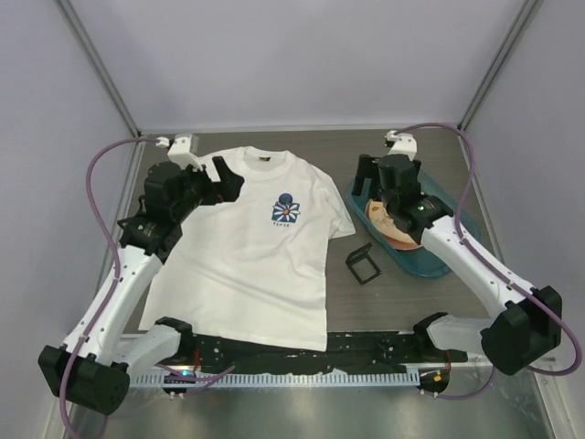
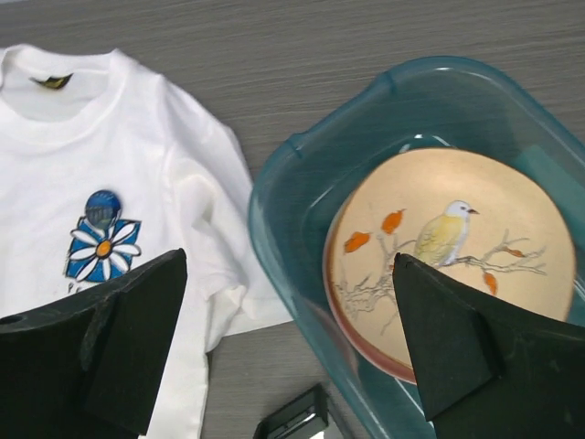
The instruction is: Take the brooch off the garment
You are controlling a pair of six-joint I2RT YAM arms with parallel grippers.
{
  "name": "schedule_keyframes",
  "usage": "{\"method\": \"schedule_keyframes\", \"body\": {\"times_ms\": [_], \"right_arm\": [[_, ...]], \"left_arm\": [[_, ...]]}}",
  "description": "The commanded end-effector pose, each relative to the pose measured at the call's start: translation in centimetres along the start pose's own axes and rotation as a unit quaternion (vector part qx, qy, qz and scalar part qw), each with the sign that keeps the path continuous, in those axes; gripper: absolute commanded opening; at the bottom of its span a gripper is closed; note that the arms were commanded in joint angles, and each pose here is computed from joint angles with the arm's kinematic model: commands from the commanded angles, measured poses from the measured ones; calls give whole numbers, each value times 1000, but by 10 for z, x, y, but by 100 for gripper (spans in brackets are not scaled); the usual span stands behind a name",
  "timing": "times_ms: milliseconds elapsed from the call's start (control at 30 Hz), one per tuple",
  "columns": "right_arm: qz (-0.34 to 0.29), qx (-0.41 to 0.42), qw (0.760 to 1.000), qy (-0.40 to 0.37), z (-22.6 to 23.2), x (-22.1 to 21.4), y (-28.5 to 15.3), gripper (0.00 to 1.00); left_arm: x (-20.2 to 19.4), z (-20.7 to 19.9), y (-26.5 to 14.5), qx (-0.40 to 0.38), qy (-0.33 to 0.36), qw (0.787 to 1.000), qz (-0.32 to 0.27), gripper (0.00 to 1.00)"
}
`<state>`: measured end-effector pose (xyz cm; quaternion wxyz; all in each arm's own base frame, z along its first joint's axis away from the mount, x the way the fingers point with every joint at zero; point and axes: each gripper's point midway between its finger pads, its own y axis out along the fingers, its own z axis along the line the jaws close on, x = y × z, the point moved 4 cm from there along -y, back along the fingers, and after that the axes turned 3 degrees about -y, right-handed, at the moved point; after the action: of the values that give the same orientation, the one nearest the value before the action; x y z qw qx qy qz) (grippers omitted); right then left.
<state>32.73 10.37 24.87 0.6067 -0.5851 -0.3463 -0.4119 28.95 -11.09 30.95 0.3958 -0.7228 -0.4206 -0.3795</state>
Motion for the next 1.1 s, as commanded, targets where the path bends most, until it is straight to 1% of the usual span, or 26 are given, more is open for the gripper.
{"method": "schedule_keyframes", "body": {"times_ms": [0, 67, 100, 167, 200, 267, 300, 367, 400, 433, 467, 500, 533, 600, 633, 667, 700, 733, 800, 833, 867, 900, 967, 1000, 1067], "right_arm": [[-15, 63, 998, -13, 47, 15, -2, 100], [-12, 116, 993, -14, 70, 19, -4, 100], [3, 129, 991, -17, 80, 13, 1, 100], [12, 164, 986, -10, 98, 16, 1, 100], [28, 169, 985, -5, 105, 8, 9, 100], [45, 195, 980, -3, 119, 6, 13, 100], [50, 201, 978, -1, 123, 4, 16, 100], [67, 208, 976, 3, 133, -5, 30, 100], [77, 218, 973, 4, 138, -10, 33, 100], [89, 218, 972, 11, 144, -16, 41, 99], [97, 221, 970, 14, 149, -22, 45, 98], [104, 229, 968, 18, 153, -25, 46, 96], [111, 232, 966, 23, 159, -31, 53, 93], [119, 234, 965, 27, 164, -37, 60, 87], [126, 253, 959, 30, 172, -38, 61, 84], [136, 250, 958, 28, 173, -46, 67, 81], [139, 250, 958, 28, 175, -48, 71, 78], [139, 250, 958, 28, 178, -47, 74, 72], [149, 247, 957, 23, 180, -55, 83, 68], [148, 248, 957, 21, 183, -54, 85, 63], [152, 248, 957, 19, 183, -57, 88, 61], [156, 246, 957, 18, 184, -61, 92, 60], [161, 256, 953, 13, 188, -62, 95, 59], [173, 253, 952, 4, 188, -69, 100, 59], [174, 259, 950, 2, 191, -64, 105, 58]], "left_arm": [[-7, -16, 18, -50, 1, 997, 54, 100], [-12, -18, 26, -60, -3, 995, 77, 100], [-23, -13, 36, -48, -13, 993, 107, 100], [-24, -17, 44, -52, -22, 990, 126, 100], [-36, -13, 55, -44, -35, 986, 157, 96], [-35, -22, 63, -65, -47, 981, 179, 87], [-42, -20, 73, -62, -55, 977, 198, 83], [-42, -25, 83, -66, -77, 971, 217, 77], [-46, -29, 87, -77, -86, 966, 233, 70], [-59, -25, 101, -70, -103, 958, 257, 67], [-57, -27, 107, -73, -108, 957, 259, 63], [-64, -26, 115, -68, -113, 954, 270, 59], [-77, -22, 127, -58, -117, 949, 287, 58], [-80, -25, 140, -52, -123, 943, 304, 55], [-96, -20, 154, -43, -130, 935, 328, 53], [-91, -27, 161, -48, -130, 933, 332, 51], [-95, -28, 167, -46, -130, 929, 343, 47], [-102, -27, 175, -40, -129, 924, 356, 44], [-116, -29, 192, -34, -132, 911, 388, 38], [-119, -27, 197, -32, -135, 909, 394, 36], [-128, -23, 205, -20, -135, 905, 402, 34], [-130, -22, 208, -17, -136, 905, 402, 30], [-137, -13, 216, 3, -129, 909, 397, 27], [-143, -9, 220, 11, -128, 907, 401, 26], [-150, -4, 223, 19, -128, 905, 406, 20]]}}
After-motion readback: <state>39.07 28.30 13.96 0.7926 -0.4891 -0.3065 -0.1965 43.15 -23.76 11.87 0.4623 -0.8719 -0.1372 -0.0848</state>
